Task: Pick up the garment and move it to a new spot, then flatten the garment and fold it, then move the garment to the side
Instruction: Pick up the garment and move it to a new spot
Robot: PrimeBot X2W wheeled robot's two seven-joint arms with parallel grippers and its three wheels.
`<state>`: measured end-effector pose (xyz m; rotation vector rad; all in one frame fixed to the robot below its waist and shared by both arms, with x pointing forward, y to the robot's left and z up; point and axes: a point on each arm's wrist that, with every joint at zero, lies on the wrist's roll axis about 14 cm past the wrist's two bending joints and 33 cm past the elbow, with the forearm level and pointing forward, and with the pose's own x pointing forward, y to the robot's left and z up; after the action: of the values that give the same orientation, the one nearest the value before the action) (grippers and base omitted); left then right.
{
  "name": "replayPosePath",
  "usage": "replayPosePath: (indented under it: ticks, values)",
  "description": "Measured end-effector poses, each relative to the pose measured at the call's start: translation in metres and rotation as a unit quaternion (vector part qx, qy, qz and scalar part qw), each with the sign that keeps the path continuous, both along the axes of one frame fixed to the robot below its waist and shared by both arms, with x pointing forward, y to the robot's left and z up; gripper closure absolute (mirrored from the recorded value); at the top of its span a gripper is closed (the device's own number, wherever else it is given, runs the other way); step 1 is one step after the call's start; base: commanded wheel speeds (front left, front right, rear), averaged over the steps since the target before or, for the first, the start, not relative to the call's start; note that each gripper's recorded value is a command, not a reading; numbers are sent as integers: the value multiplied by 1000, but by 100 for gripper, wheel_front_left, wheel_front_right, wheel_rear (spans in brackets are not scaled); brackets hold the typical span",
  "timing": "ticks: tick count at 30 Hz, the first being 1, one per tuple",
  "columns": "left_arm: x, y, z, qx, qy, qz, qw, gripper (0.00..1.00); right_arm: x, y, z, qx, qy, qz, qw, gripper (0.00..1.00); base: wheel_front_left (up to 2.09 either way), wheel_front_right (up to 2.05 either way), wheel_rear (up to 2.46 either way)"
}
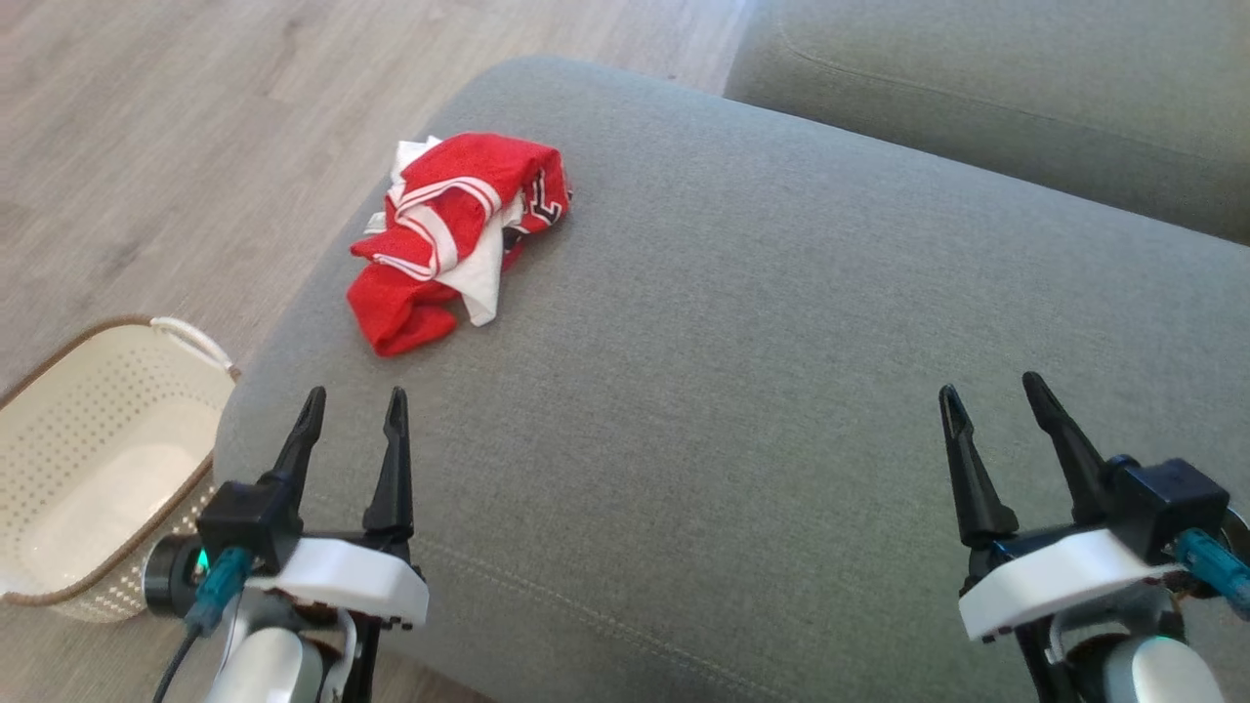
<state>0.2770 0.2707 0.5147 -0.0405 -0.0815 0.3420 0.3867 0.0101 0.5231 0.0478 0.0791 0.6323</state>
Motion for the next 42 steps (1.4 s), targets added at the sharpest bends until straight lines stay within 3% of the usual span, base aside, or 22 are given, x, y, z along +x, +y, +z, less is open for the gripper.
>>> replayPosePath:
  ticks: [18,29,36,42]
  values:
    - [5,6,4,-3,-5,11,1000,0,3,2,-8,0,15,4,1000,0,0,0,0]
    - [114,15,44,28,-47,-33,998,0,37,-14,-6,4,5,-29,1000,0,0,0,0]
    - [183,33,-31,-12,95,-50,994,0,51,-46,-26,-6,25,-71,997,0,0,0,0]
    - [196,32,-113,-66,238,-42,968,0,53,-78,-48,-20,52,-114,992,0,0,0,0]
